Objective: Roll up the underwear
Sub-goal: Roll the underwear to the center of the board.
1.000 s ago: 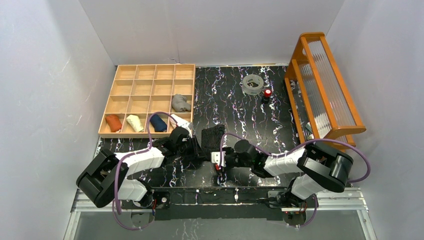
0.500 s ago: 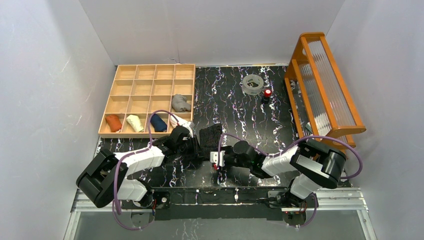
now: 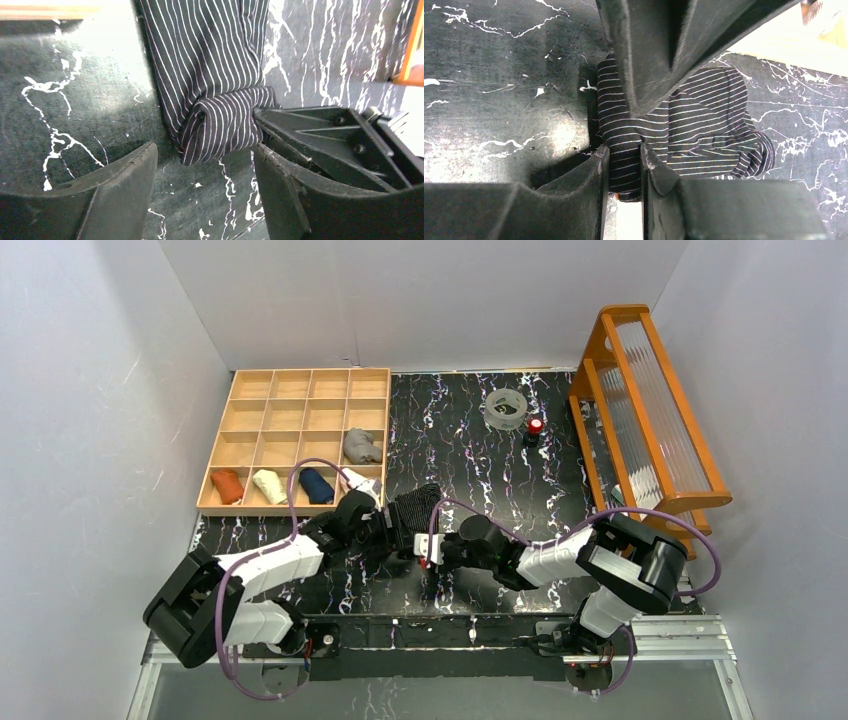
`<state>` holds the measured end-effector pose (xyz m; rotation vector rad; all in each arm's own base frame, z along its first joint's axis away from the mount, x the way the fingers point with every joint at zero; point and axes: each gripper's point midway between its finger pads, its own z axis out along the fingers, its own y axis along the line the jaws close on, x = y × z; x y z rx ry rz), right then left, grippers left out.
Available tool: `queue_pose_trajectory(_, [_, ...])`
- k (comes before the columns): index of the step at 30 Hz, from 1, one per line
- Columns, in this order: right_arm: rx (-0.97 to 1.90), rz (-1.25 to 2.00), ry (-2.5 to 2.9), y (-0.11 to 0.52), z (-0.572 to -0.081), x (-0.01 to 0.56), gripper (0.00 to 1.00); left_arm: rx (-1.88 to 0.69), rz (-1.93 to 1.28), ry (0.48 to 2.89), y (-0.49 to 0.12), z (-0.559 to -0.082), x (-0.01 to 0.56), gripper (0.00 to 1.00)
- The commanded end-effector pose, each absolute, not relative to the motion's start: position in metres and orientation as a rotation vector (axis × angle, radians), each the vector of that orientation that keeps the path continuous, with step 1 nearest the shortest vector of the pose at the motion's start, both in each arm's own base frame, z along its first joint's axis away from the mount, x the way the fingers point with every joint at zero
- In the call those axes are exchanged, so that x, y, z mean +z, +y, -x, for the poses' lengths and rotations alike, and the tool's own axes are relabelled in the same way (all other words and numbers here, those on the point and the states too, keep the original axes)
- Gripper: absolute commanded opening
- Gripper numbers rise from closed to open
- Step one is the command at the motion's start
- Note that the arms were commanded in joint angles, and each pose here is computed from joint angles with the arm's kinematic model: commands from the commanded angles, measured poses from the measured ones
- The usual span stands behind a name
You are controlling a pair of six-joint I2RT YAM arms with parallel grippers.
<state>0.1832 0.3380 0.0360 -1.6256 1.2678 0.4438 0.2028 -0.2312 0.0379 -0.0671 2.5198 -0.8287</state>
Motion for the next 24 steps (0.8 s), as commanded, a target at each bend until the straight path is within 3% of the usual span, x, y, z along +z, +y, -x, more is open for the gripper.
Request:
queue_pose_trajectory(1, [0.527, 1.672, 1.4, 0.328, -0.166, 0.015, 0.3, -0.799, 0.226, 2.438, -0.221, -0.216, 0.048, 0.69])
queue_pose_trajectory(9, [0.554, 1.646, 1.401, 0.332, -0.159, 0.022, 0.32, -0.74, 0.42, 2.41, -0.214, -0.23, 0.03, 0.75])
queue_pose_trajectory(12, [0.561, 1.645, 1.401, 0.335, -0.157, 0.022, 0.32, -0.712, 0.426, 2.449, -0.215, -0.23, 0.018, 0.65])
queue_pose_trajectory(17, [0.572, 1.624, 1.427, 0.338, -0.155, 0.024, 0.33, -0.664, 0.424, 2.476, -0.206, -0.221, 0.008, 0.37])
queue_pose_trajectory(24, [0.578, 1.573, 1.508, 0.335, -0.155, 0.022, 0.34, -0.708, 0.346, 2.449, -0.208, -0.218, 0.02, 0.33])
